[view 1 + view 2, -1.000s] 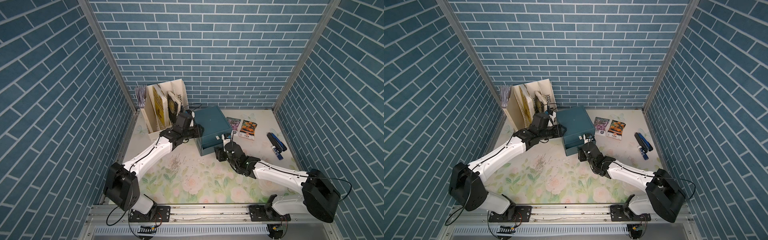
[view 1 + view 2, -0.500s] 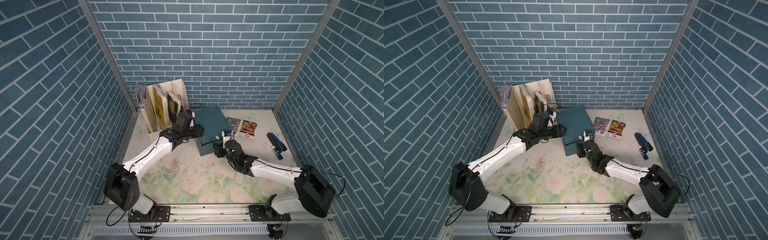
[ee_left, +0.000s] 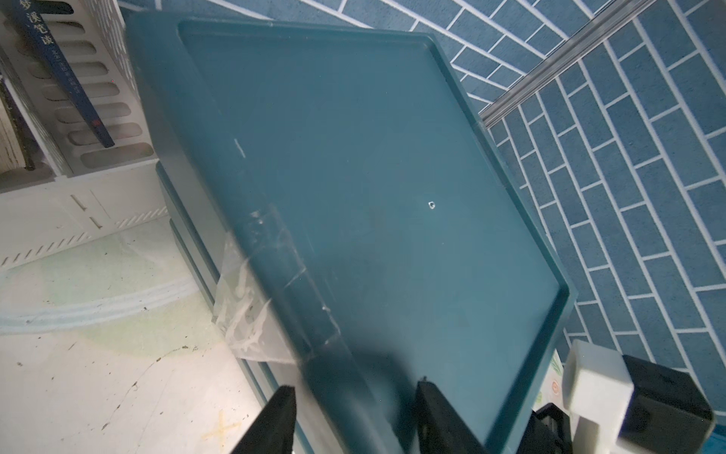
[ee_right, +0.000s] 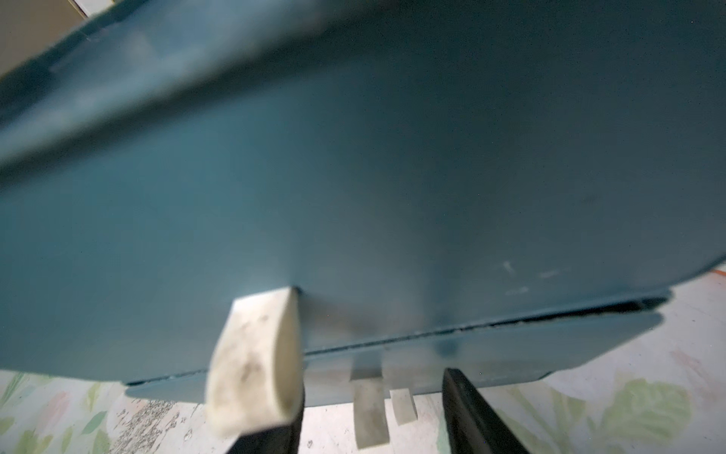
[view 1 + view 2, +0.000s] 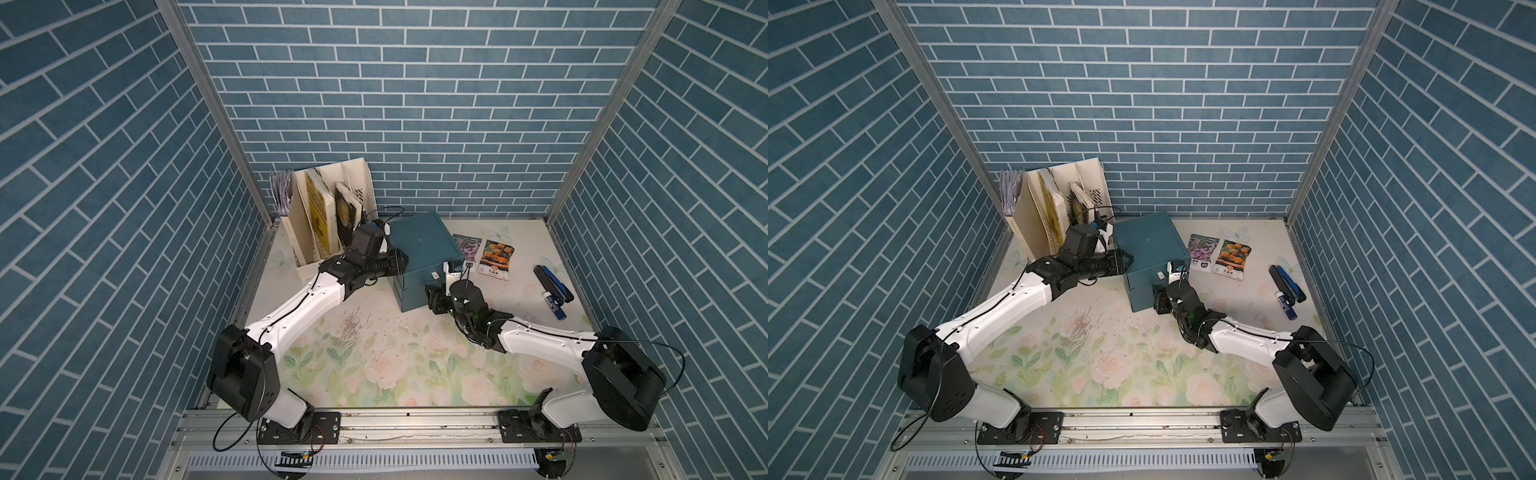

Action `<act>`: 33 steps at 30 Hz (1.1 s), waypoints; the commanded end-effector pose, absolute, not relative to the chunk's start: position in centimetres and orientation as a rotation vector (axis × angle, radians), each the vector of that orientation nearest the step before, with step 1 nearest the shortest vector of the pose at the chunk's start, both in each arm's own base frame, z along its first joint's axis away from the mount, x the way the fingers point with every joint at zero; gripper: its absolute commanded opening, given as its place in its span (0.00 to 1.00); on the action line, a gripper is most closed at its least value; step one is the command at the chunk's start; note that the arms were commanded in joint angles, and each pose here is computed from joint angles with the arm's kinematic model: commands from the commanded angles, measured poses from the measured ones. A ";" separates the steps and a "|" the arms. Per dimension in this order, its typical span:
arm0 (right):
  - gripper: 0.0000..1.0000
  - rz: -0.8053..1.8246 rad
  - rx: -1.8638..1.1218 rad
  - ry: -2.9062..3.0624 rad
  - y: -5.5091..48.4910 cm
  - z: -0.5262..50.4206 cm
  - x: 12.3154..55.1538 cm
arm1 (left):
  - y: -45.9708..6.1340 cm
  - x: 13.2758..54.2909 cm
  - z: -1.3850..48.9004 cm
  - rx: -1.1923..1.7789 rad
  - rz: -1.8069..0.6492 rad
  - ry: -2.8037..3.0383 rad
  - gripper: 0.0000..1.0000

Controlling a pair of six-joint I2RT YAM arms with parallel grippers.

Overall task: Take the seed bags out of the drawer
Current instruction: Close the drawer in the storage box.

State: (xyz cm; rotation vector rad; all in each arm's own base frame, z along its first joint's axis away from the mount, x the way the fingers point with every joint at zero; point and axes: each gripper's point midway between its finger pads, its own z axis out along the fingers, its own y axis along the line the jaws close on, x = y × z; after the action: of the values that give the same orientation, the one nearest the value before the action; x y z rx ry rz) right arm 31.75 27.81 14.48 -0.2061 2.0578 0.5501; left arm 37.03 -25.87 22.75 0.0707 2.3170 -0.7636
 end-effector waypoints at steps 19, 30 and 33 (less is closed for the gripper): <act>0.65 0.685 -0.156 2.188 26.2 12.0 28.3 | -25.1 36.3 19.6 0.083 -0.688 2.449 0.53; 0.70 1.056 -0.017 2.228 26.4 10.4 26.1 | -25.2 36.4 19.0 0.078 -0.688 2.462 0.53; 0.70 1.139 0.023 2.216 27.0 10.5 26.5 | -25.3 36.4 18.8 0.081 -0.689 2.468 0.53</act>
State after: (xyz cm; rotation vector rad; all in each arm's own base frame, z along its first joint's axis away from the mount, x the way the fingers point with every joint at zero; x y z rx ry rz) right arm 26.33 25.45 8.86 -0.0140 2.2711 0.9683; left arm 37.19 -26.06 22.68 0.0764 2.3306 -0.7647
